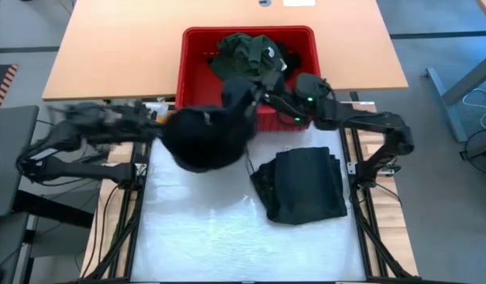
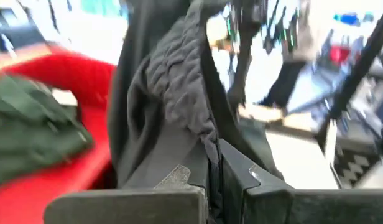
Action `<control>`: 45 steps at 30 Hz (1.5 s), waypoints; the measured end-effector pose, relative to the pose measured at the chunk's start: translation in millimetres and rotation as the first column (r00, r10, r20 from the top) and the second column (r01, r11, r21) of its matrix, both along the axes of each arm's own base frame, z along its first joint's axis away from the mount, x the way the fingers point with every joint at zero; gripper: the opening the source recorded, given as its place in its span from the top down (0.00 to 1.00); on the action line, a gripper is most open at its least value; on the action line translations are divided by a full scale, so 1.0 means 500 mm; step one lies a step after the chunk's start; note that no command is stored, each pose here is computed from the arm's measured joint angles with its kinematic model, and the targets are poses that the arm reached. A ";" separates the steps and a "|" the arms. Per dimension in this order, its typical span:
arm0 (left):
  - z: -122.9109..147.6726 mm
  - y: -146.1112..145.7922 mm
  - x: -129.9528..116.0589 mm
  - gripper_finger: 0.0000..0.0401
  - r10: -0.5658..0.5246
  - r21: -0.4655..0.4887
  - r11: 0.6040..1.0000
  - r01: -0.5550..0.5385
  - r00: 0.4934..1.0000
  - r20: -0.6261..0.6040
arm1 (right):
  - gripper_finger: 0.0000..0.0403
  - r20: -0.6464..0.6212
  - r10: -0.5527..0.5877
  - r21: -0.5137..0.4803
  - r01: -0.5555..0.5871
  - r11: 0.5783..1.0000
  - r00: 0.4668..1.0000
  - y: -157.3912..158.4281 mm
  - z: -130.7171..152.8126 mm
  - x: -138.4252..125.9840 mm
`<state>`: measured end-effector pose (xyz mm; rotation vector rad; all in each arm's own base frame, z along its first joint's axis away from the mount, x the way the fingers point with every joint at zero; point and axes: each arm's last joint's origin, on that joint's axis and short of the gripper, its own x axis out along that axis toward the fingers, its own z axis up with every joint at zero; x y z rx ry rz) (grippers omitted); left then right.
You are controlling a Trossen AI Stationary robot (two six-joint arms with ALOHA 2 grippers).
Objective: Fold laundry
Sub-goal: Fold the black shorts
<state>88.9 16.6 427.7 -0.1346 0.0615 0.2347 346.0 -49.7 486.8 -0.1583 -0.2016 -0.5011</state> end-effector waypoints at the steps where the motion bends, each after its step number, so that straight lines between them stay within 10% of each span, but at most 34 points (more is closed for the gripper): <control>1: 0.013 -0.002 -0.018 1.00 0.010 0.018 1.000 -0.011 0.999 0.031 | 0.95 0.035 0.006 -0.006 -0.006 1.000 0.999 -0.001 0.006 0.015; 6: 0.084 -0.011 -0.086 1.00 0.041 0.081 0.995 -0.051 0.993 0.114 | 0.95 0.066 0.045 -0.031 -0.043 0.999 0.997 0.012 0.023 0.071; 11: 0.093 -0.012 -0.064 1.00 -0.019 -0.027 0.999 0.018 0.998 -0.053 | 0.95 -0.195 -0.014 0.031 0.020 0.999 0.981 0.031 0.001 0.053; 17: -0.053 -0.011 0.050 1.00 -0.247 -0.431 0.902 -0.009 0.809 -0.534 | 0.95 -0.621 0.110 0.383 0.178 0.906 0.776 0.009 -0.167 0.002; 22: -0.211 -0.035 0.171 1.00 -0.443 -0.585 0.811 0.004 0.656 -0.611 | 0.95 -0.767 0.202 0.455 0.295 0.840 0.609 0.056 -0.323 -0.030; 33: -0.404 -0.108 0.370 0.98 -0.520 -0.651 0.737 0.182 0.768 -0.374 | 0.94 -0.766 0.261 0.507 0.303 0.807 0.588 0.102 -0.413 -0.106; 39: -0.456 -0.167 0.385 0.83 -0.568 -0.702 0.700 0.133 0.700 -0.433 | 0.92 -0.767 0.258 0.491 0.277 0.826 0.587 0.095 -0.440 -0.151; 45: -0.458 -0.216 0.380 0.67 -0.506 -0.633 0.763 0.130 0.730 -0.459 | 0.93 -0.763 0.258 0.469 0.233 0.852 0.593 0.089 -0.463 -0.174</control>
